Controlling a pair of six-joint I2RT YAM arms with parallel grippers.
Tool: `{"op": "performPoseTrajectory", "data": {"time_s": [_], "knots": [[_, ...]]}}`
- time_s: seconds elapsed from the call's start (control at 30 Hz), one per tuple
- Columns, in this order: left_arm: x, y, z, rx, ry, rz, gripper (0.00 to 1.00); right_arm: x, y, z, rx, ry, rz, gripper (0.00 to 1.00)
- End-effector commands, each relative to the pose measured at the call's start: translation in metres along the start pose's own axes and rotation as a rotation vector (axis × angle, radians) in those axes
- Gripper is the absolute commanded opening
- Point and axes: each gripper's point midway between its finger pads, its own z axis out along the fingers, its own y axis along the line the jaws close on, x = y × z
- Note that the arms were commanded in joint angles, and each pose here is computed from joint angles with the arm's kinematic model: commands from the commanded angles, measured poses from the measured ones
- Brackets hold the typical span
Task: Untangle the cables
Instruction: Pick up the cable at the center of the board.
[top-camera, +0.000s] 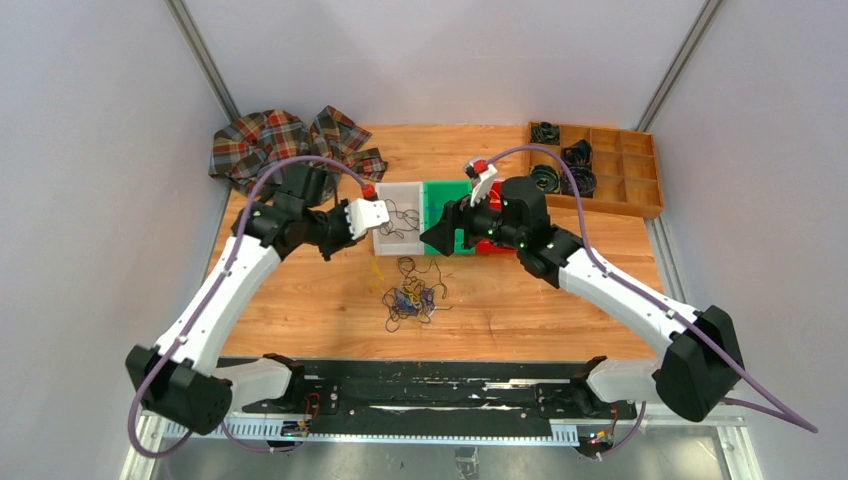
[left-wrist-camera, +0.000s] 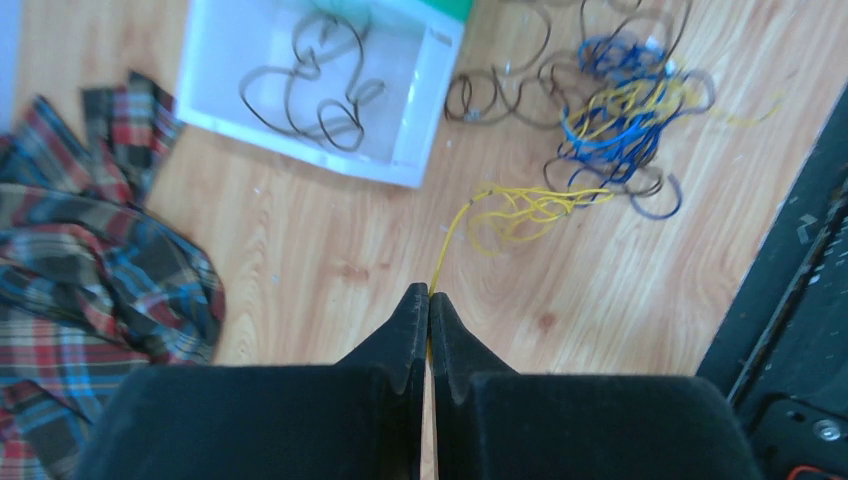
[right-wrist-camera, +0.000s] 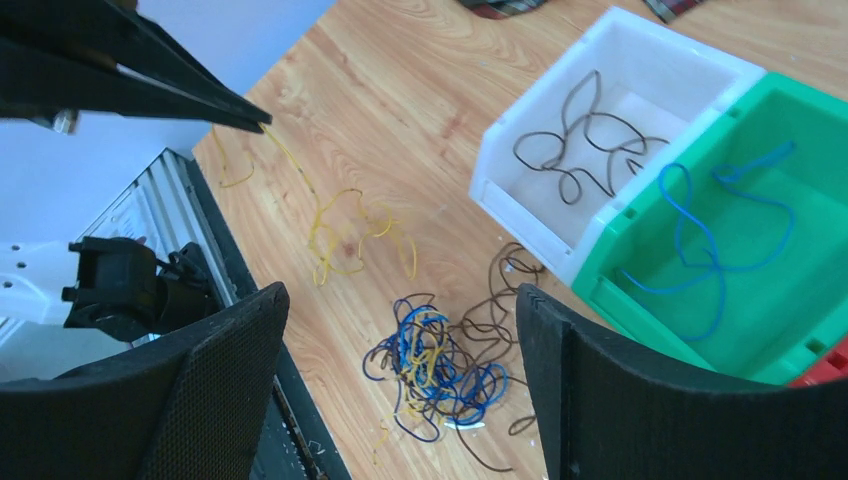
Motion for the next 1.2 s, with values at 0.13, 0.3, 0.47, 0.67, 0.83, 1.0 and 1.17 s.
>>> {"op": "performPoseTrajectory", "data": {"time_s": [0.13, 0.3, 0.47, 0.67, 0.83, 1.0, 1.17], "knots": [[-0.064, -0.020, -0.058, 0.048, -0.215, -0.087, 0.01, -0.003, 0.070, 0.022, -0.178, -0.042, -0.157, 0.83], [-0.088, -0.022, -0.081, 0.031, -0.300, -0.101, 0.00, -0.008, 0.106, 0.038, -0.257, -0.112, -0.201, 0.84], [-0.103, -0.028, -0.099, 0.030, -0.360, -0.106, 0.00, -0.008, 0.118, 0.051, -0.269, -0.102, -0.177, 0.79], [-0.113, -0.037, -0.110, 0.057, -0.410, -0.120, 0.00, -0.008, 0.116, 0.053, -0.250, -0.117, -0.152, 0.70], [-0.119, -0.048, -0.112, 0.113, -0.443, -0.154, 0.00, -0.024, 0.119, 0.040, -0.248, -0.197, -0.160, 0.55], [-0.121, -0.056, -0.112, 0.154, -0.458, -0.183, 0.00, -0.034, 0.130, 0.026, -0.298, -0.245, -0.164, 0.39], [-0.118, -0.060, -0.108, 0.182, -0.454, -0.204, 0.00, -0.038, 0.146, 0.015, -0.376, -0.248, -0.157, 0.29]]}}
